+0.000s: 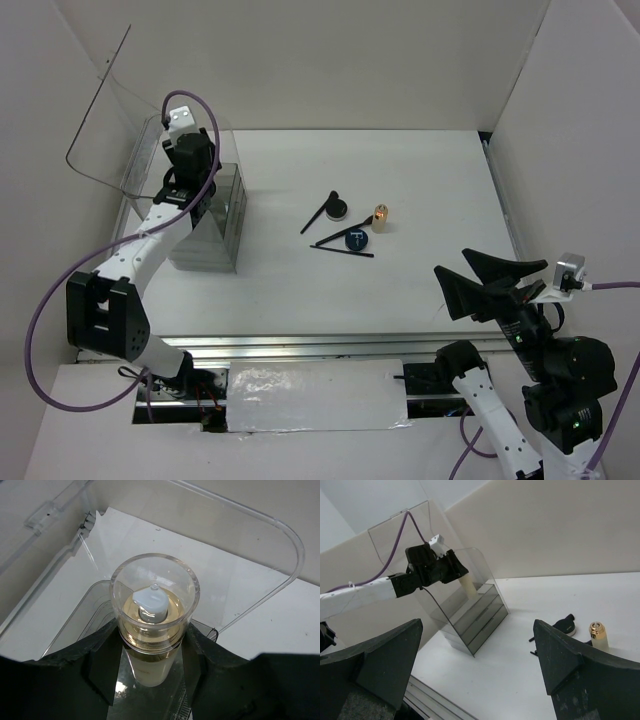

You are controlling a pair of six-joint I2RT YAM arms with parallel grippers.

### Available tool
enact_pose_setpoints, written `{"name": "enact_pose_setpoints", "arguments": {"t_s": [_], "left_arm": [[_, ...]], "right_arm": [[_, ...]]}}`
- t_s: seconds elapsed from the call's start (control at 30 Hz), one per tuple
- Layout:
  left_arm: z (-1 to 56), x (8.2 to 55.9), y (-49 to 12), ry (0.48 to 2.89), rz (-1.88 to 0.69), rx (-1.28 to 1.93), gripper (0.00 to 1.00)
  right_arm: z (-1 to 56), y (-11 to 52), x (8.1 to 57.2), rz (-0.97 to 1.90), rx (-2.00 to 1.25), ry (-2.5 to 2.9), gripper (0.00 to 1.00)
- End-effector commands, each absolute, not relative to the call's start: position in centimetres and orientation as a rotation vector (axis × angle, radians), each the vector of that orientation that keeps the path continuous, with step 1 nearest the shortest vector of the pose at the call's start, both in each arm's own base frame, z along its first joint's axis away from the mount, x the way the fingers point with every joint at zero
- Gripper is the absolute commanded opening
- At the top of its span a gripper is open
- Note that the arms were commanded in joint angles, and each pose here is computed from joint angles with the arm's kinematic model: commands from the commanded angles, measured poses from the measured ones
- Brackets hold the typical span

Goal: Organize the makeup

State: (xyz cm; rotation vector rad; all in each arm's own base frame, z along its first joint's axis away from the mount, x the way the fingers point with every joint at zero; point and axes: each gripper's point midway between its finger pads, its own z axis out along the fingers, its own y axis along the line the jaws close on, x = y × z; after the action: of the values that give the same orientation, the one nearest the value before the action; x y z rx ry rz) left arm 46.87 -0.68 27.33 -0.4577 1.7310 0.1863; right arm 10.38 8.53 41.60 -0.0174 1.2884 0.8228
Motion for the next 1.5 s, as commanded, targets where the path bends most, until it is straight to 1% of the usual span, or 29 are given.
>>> {"name": "enact_pose_setpoints", "arguments": {"t_s": [0.0, 0.13, 0.47, 0.63, 0.67, 0.77, 0.8, 0.87, 0.9, 1.2, 1.33, 1.43, 1.47], "left_arm": [[32.3, 47.4, -0.6, 1.558, 0.116, -0.512, 0.00], [31.2, 46.8, -0.2, 1.550, 0.139, -0.515, 0.00], [29.8, 47.5, -0.3, 1.550, 0.149, -0.499, 0.00], [30.7, 47.4, -1.0, 1.553, 0.131, -0.496, 0.00], [32.1, 47.5, -1.3, 1.534, 0.129, -0.505, 0.00], [32.7, 47.3, -2.6, 1.558, 0.172, -0.502, 0.00], [34.0, 47.5, -2.4, 1.536, 0.207, -0.540, 0.00], [33.7, 47.2, -3.1, 1.574, 0.254, -0.556, 0.00], [34.5, 47.3, -2.8, 1.555, 0.291, -0.597, 0.00], [33.5, 46.2, -2.8, 1.532, 0.366, -0.730, 0.00], [33.0, 45.5, -2.9, 1.478, 0.458, -0.816, 0.00], [33.0, 46.3, -4.0, 1.455, 0.490, -0.834, 0.00], [32.2, 46.6, -4.2, 1.452, 0.531, -0.838, 0.00]], "right_arm": [[42.9, 8.4, 9.8, 0.819, -0.041, 1.221, 1.00], [42.8, 8.5, 9.7, 0.825, -0.046, 1.220, 1.00], [42.7, 8.4, 9.8, 0.819, -0.045, 1.218, 1.00], [42.7, 8.5, 9.8, 0.824, -0.048, 1.217, 1.00], [42.7, 8.6, 9.9, 0.828, -0.047, 1.218, 1.00], [42.7, 8.6, 9.8, 0.830, -0.047, 1.213, 1.00], [42.7, 8.6, 9.8, 0.830, -0.047, 1.213, 1.00], [42.7, 8.5, 9.7, 0.826, -0.048, 1.213, 1.00], [42.7, 8.5, 9.7, 0.826, -0.047, 1.211, 1.00], [42.8, 8.7, 9.3, 0.838, -0.064, 1.211, 1.00], [42.8, 9.1, 9.2, 0.866, -0.080, 1.208, 1.00], [43.0, 9.3, 8.9, 0.877, -0.090, 1.204, 1.00], [42.9, 9.4, 8.9, 0.884, -0.097, 1.207, 1.00]]}}
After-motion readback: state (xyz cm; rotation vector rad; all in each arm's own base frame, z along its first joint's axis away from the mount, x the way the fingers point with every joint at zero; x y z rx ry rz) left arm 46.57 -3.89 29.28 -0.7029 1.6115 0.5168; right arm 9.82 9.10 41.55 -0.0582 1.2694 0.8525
